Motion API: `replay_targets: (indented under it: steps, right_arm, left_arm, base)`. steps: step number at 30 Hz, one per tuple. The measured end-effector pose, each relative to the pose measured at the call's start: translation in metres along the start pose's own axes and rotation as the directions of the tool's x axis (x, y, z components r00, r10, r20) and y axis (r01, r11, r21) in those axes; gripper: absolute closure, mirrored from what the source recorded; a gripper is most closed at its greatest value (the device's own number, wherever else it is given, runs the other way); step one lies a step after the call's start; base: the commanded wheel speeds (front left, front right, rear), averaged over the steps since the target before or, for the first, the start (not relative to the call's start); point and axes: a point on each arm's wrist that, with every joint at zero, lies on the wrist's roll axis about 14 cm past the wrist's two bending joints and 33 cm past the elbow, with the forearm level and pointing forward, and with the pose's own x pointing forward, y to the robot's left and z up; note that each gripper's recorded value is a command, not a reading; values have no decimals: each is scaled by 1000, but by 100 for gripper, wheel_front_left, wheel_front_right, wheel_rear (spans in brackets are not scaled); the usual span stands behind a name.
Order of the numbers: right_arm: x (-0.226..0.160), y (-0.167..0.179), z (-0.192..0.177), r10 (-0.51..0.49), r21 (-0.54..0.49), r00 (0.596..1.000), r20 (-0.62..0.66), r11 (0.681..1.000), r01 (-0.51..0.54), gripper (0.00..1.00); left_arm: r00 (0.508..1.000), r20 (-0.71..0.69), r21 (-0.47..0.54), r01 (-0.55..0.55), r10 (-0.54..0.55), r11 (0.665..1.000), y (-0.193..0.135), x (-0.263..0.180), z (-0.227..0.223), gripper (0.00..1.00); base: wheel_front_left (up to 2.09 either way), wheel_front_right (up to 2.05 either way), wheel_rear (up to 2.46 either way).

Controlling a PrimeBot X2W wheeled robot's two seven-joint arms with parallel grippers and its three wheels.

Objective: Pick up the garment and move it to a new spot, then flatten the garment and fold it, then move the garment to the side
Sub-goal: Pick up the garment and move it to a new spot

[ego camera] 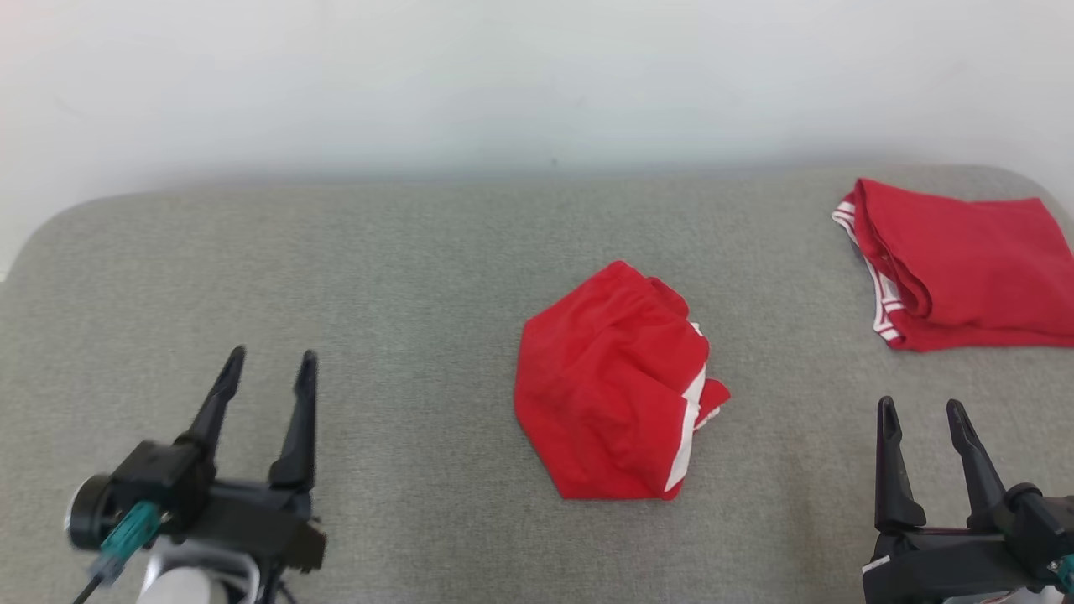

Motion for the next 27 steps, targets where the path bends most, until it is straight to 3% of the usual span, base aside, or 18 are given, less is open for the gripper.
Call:
replay_targets:
  steps: [13,27]
  right_arm:
    - [-12,8,8,32,5,999,14,999,-32,0]
    - [-23,8,2,31,22,1000,-7,999,-31,0]
  left_arm:
    - [987,0,4,-163,163,987,37,-63,3,0]
    - [977,-55,23,-203,204,979,42,-90,-15,0]
  base:
    - [0,0,0]
    - [0,0,0]
